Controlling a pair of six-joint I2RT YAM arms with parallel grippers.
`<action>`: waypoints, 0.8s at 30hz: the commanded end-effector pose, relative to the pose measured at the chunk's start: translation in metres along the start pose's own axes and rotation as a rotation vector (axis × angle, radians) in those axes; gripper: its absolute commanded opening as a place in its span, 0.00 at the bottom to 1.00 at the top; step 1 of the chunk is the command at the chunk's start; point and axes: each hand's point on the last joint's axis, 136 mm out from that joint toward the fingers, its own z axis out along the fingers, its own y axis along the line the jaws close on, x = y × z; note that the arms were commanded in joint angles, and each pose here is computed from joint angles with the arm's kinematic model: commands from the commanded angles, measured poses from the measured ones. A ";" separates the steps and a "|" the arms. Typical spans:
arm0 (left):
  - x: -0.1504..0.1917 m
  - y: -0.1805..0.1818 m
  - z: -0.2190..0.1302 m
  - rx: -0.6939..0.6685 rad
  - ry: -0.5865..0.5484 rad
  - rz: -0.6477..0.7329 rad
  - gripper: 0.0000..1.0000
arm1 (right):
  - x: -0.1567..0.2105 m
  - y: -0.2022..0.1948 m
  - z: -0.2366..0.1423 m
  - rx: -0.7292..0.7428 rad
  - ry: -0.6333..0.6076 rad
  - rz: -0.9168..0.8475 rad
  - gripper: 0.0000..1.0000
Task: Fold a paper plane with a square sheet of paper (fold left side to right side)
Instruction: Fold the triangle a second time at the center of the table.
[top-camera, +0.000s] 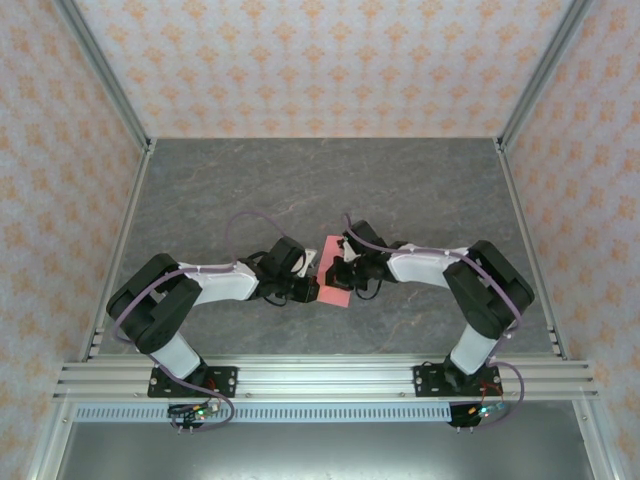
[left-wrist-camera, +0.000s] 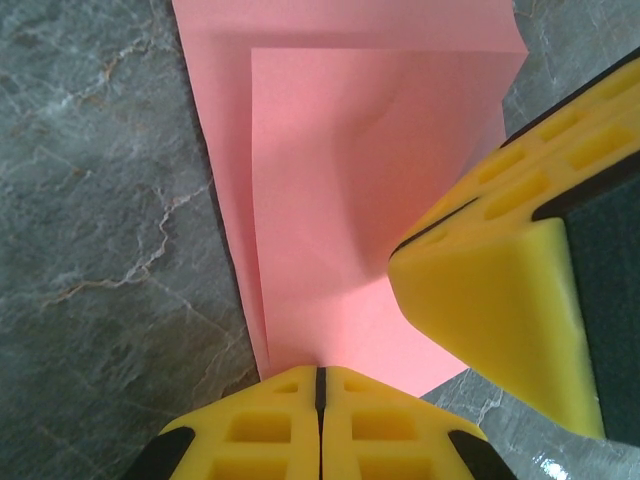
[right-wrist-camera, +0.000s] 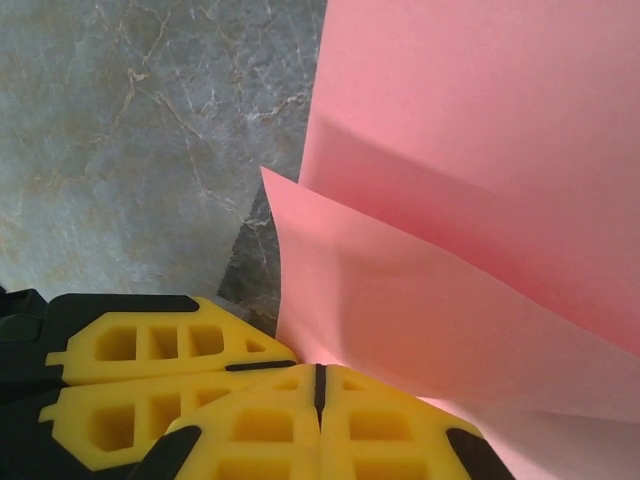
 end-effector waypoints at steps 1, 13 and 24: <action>0.019 0.014 0.004 -0.080 0.065 -0.006 0.06 | 0.000 0.006 0.006 -0.015 0.014 0.006 0.05; 0.020 0.016 0.005 -0.087 0.068 -0.007 0.06 | 0.007 -0.009 0.015 0.037 0.040 0.025 0.05; 0.027 0.023 0.006 -0.113 0.085 -0.009 0.06 | 0.002 -0.043 0.003 0.201 0.045 0.020 0.05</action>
